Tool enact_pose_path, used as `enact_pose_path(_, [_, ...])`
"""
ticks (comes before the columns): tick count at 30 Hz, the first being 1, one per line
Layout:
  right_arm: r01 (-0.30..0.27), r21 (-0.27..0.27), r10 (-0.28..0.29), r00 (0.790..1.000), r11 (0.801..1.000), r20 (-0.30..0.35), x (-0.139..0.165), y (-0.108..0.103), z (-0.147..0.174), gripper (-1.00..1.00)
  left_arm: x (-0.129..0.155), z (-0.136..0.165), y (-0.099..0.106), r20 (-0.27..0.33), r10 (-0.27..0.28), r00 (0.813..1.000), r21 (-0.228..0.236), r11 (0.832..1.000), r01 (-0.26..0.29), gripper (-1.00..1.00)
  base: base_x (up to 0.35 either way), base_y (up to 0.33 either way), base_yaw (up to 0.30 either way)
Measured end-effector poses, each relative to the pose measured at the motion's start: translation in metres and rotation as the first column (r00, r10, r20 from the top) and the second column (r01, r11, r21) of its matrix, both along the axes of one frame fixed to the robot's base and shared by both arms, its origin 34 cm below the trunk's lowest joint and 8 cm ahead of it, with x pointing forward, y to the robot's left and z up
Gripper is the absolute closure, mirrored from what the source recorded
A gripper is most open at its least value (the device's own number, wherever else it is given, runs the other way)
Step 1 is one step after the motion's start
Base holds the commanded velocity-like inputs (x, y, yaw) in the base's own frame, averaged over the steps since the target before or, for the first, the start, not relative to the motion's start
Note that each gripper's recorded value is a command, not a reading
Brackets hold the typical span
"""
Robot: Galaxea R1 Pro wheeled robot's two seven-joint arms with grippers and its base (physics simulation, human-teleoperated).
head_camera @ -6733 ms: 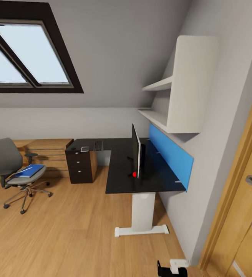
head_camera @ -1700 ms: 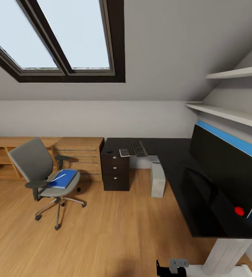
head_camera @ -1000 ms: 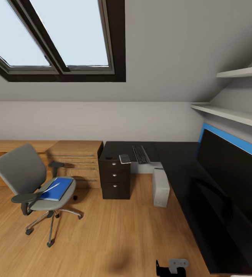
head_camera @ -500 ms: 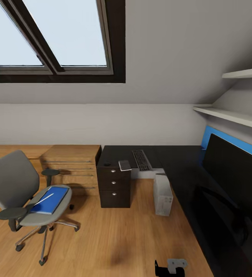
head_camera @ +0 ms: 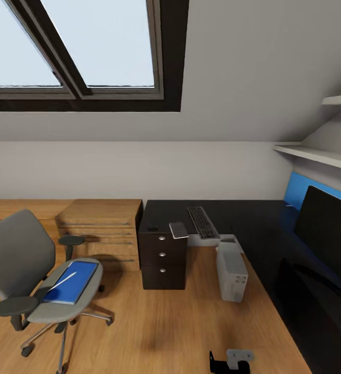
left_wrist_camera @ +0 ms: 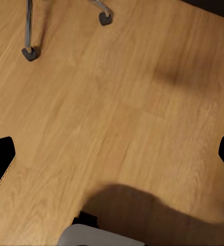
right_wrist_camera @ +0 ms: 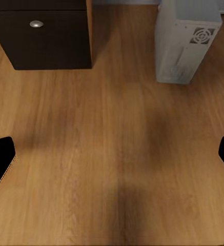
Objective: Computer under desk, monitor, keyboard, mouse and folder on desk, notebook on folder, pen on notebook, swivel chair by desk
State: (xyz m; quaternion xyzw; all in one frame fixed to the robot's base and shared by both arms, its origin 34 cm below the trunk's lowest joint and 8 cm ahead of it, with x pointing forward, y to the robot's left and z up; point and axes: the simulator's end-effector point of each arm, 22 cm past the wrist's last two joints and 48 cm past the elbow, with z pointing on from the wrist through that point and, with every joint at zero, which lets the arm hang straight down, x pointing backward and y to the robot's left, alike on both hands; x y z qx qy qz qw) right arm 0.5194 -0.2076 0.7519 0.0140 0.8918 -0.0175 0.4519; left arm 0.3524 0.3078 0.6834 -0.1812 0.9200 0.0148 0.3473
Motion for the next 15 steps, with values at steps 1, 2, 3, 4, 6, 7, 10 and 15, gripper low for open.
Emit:
enact_pose_path(1, [0.000, 0.000, 0.000, 1.000, 1.000, 0.000, 0.0000, 0.0000, 0.0000, -1.00, 0.0000, 0.0000, 0.0002, 0.000, 0.000, 1.000, 0.000, 1.000, 0.000, -1.00, 0.272, 0.120, 0.000])
enact_pose_path(2, [0.000, 0.000, 0.000, 1.000, 1.000, 0.000, 0.0000, 0.0000, 0.0000, -1.00, 0.0000, 0.0000, 0.0002, 0.000, 0.000, 1.000, 0.000, 1.000, 0.000, -1.00, 0.278, 0.096, 0.000])
enact_pose_path(3, [0.000, 0.000, 0.000, 1.000, 1.000, 0.000, 0.0000, 0.0000, 0.0000, -1.00, 0.0000, 0.0000, 0.0001, 0.000, 0.000, 1.000, 0.000, 1.000, 0.000, -1.00, 0.294, 0.061, -0.022])
enact_pose_path(4, [0.000, 0.000, 0.000, 1.000, 1.000, 0.000, 0.0000, 0.0000, 0.0001, -1.00, 0.0000, 0.0000, 0.0000, 0.000, 0.000, 1.000, 0.000, 1.000, 0.000, -1.00, 0.301, 0.049, -0.046])
enact_pose_path(6, [0.000, 0.000, 0.000, 1.000, 1.000, 0.001, 0.0002, -0.0003, 0.0004, -1.00, 0.0002, 0.0002, 0.0000, 0.001, 0.000, 1.000, 0.000, 1.000, 0.000, -1.00, 0.310, 0.035, -0.085])
enact_pose_path(7, [0.000, -0.001, 0.000, 1.000, 1.000, 0.002, 0.0003, -0.0005, 0.0006, -1.00, 0.0004, 0.0003, -0.0001, 0.001, 0.000, 1.000, 0.000, 1.000, 0.000, -1.00, 0.319, 0.020, -0.136])
enact_pose_path(10, [0.002, 0.000, -0.002, 1.000, 1.000, 0.005, 0.0011, -0.0010, 0.0017, -1.00, 0.0012, 0.0010, 0.0000, 0.004, -0.001, 1.000, 0.001, 1.000, 0.001, -1.00, 0.324, 0.012, -0.162])
enact_pose_path(15, [0.004, -0.001, -0.004, 1.000, 1.000, 0.009, 0.0024, -0.0022, 0.0036, -1.00, 0.0025, 0.0020, 0.0001, 0.008, -0.002, 1.000, 0.001, 1.000, 0.002, -1.00, 0.329, 0.004, -0.183])
